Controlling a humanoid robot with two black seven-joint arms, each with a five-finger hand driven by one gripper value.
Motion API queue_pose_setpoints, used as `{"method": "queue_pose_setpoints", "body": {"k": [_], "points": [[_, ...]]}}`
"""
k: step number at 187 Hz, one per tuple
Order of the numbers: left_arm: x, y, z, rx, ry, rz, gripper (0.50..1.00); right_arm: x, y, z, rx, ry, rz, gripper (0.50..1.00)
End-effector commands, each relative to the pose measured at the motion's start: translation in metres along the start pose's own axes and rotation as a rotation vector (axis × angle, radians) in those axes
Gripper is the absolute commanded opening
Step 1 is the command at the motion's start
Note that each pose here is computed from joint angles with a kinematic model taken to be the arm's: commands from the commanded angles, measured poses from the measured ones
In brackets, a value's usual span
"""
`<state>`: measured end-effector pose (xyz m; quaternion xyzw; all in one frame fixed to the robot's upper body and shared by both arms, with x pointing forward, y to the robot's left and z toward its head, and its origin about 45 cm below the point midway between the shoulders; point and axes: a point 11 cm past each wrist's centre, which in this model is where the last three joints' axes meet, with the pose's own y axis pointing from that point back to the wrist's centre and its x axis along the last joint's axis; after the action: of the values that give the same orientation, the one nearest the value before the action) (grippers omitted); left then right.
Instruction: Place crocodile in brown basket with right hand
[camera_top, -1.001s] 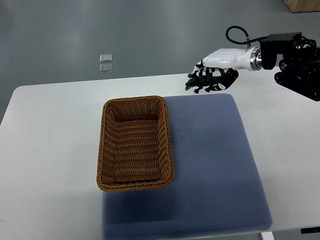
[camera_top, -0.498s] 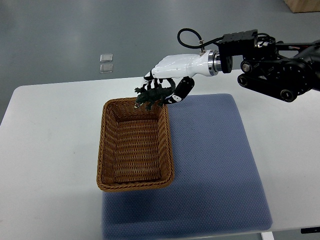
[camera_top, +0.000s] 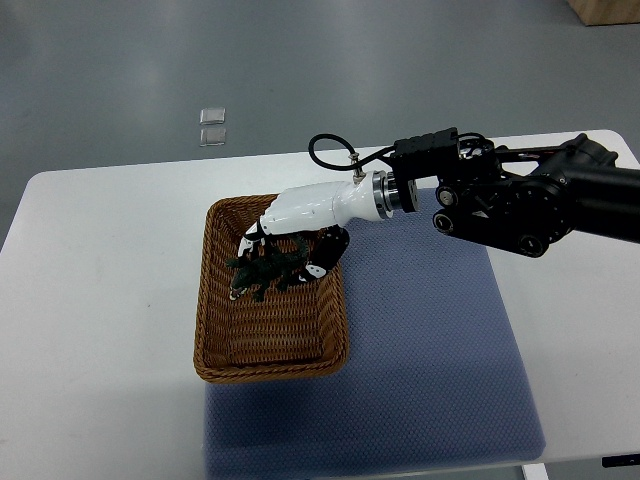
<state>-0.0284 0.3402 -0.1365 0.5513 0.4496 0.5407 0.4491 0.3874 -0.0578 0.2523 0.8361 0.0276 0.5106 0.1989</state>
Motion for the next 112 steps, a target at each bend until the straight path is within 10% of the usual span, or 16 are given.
{"method": "queue_pose_setpoints", "body": {"k": [1,69,112], "points": [[0.000,0.000,0.000,0.000,0.000,0.000,1.000,-0.010,-0.001,0.002,-0.002,-0.010,0.004,0.623],[0.000,0.000,0.000,-0.001,0.000,0.000,1.000,-0.019,0.003,0.009,-0.019,0.005,0.047,0.901],[0.000,0.000,0.000,-0.001,0.000,0.000,1.000,-0.015,0.010,0.014,-0.037,0.015,0.067,0.921]]}}
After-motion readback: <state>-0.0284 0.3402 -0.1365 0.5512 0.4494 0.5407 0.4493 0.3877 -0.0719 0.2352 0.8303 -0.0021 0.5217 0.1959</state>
